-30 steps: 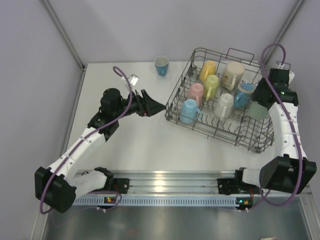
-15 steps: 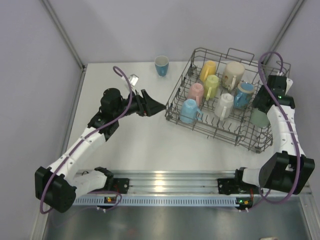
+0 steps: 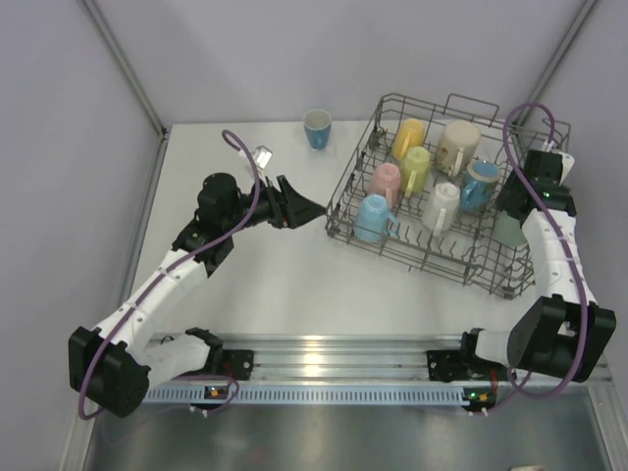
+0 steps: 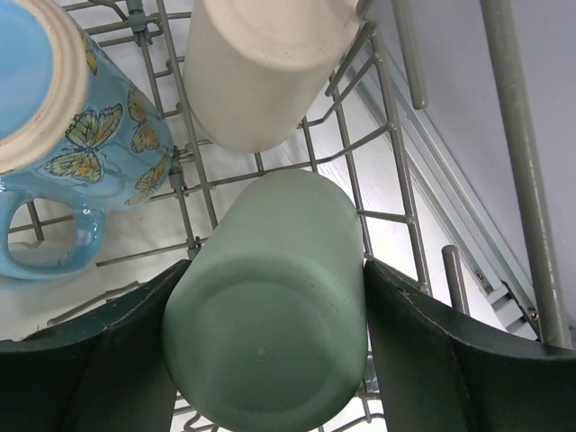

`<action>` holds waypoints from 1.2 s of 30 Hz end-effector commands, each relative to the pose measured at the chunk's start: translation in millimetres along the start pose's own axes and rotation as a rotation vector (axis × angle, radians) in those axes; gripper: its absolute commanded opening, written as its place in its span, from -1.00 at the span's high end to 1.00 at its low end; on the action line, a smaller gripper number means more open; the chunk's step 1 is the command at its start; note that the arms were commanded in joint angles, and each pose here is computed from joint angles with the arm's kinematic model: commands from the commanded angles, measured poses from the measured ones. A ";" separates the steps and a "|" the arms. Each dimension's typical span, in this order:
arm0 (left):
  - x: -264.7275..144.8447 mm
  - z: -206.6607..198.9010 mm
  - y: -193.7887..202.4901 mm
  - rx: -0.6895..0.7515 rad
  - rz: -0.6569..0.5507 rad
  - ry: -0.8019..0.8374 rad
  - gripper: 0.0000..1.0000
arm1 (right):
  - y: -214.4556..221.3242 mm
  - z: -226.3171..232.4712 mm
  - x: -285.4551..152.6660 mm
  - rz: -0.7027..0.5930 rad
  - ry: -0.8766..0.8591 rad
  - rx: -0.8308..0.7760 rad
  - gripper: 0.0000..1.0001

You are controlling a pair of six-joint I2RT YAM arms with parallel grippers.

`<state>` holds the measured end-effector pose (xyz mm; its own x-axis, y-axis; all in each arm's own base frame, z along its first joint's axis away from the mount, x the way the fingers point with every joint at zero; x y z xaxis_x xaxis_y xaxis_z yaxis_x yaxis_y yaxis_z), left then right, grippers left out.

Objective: Load the cups into the dish rack
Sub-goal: Place the cup upside down on the dish rack

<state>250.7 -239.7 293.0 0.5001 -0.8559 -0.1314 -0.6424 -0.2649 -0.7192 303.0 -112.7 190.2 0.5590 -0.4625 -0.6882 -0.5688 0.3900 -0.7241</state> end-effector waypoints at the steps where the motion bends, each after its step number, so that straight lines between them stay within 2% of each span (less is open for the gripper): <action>1: 0.9 -13.2 -15.0 0.049 -0.041 0.047 -0.70 | -8.0 -7.0 11.0 -0.036 -0.001 0.039 0.68; 4: 1.3 -14.6 -16.3 0.049 -0.041 0.051 -0.70 | -6.9 -7.2 13.1 -0.024 -0.013 0.047 0.57; 14: 1.0 -14.3 -15.5 0.044 -0.040 0.051 -0.70 | -12.4 -12.5 5.3 -0.049 0.003 0.059 -0.07; 19: 0.1 -15.8 -16.6 0.044 -0.047 0.050 -0.70 | -13.9 -13.8 2.2 -0.056 0.006 0.061 -0.18; 21: -0.7 -16.6 -18.0 0.045 -0.052 0.050 -0.70 | -16.0 -14.7 1.6 -0.060 0.013 0.063 -0.29; 31: -3.2 -19.1 -17.6 0.046 -0.057 0.054 -0.70 | -16.1 -17.6 0.6 -0.051 0.031 0.056 -0.40; 33: -3.2 -18.9 -17.8 0.046 -0.058 0.053 -0.70 | -14.6 -17.6 1.2 -0.044 0.031 0.051 -0.41; 34: -2.8 -18.5 -17.6 0.045 -0.057 0.052 -0.70 | -14.6 -17.3 1.7 -0.043 0.030 0.051 -0.03; 36: -3.0 -17.8 -17.3 0.044 -0.056 0.052 -0.70 | -14.6 -14.2 2.0 -0.038 0.011 0.046 0.35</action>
<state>251.6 -240.3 291.4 0.4994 -0.8556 -0.1361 -0.6485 -0.2650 -0.7136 304.6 -116.0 190.6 0.5750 -0.4497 -0.6835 -0.5723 0.3758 -0.7288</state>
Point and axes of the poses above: each gripper's point midway between its finger pads, its own x axis out along the fingers, its own z axis along the line the jaws close on, y = z × x, the point moved 2 cm from there along -x, back along the fingers, and after that the axes turned 2 degrees about x, right-handed, at the moved point
